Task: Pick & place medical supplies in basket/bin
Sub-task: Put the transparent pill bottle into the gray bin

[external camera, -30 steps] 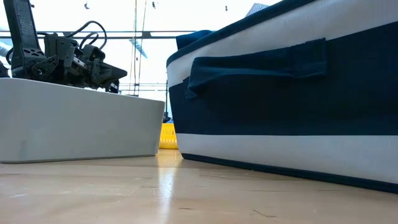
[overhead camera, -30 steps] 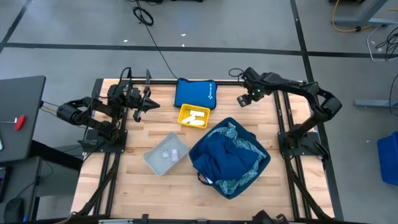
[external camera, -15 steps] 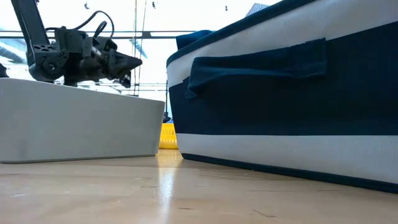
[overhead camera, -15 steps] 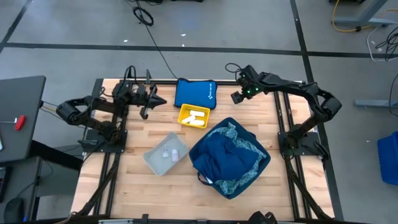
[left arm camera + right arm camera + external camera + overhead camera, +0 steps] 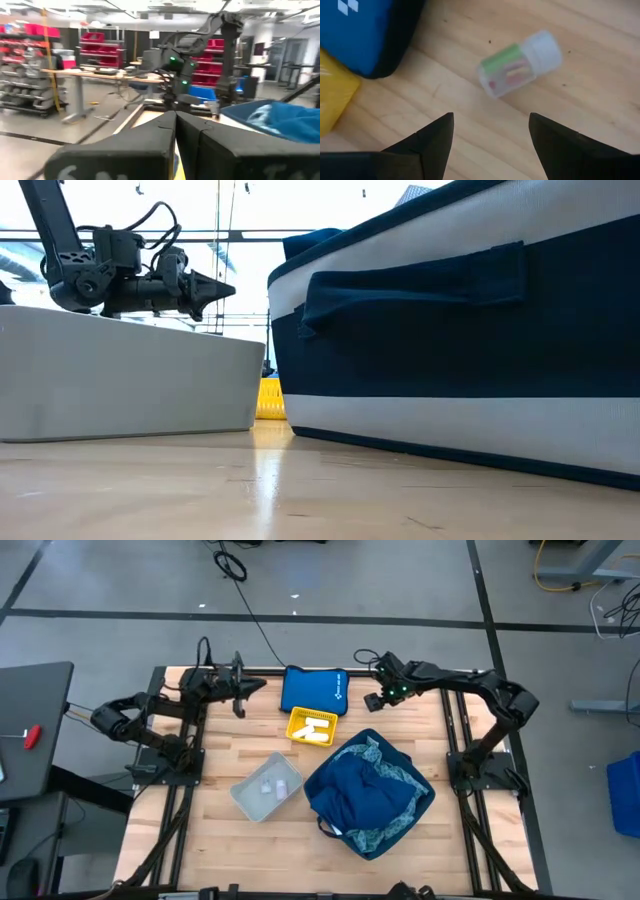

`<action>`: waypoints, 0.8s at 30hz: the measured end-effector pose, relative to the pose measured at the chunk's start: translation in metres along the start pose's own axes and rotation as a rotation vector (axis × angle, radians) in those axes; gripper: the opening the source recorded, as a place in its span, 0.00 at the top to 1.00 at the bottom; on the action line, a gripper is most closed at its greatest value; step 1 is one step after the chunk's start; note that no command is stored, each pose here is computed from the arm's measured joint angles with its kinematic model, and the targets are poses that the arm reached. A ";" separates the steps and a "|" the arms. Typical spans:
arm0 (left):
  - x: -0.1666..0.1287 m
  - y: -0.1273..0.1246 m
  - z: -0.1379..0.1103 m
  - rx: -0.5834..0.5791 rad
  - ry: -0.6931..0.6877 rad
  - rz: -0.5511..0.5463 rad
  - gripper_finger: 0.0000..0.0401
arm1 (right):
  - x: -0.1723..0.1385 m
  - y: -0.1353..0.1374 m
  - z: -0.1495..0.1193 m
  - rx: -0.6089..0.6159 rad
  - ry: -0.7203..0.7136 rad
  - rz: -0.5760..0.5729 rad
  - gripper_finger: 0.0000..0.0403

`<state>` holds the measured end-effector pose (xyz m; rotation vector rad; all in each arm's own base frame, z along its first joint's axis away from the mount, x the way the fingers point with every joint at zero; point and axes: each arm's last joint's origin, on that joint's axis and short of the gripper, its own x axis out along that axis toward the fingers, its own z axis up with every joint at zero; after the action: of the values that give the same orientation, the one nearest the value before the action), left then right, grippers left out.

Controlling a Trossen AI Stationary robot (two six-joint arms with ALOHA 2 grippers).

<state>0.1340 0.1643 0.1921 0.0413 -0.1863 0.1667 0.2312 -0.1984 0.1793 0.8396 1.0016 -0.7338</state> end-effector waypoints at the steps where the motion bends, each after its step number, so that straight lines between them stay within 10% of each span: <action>1: -0.002 0.002 0.000 0.011 0.001 0.009 0.96 | 0.002 0.001 0.001 0.002 0.005 -0.004 0.34; 24: -0.014 0.013 0.002 0.075 0.016 0.030 0.96 | 0.012 0.008 0.075 -0.035 0.161 -0.252 0.34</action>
<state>0.1178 0.1748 0.1917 0.1121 -0.1651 0.2036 0.2732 -0.2607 0.1919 0.7584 1.2768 -0.8701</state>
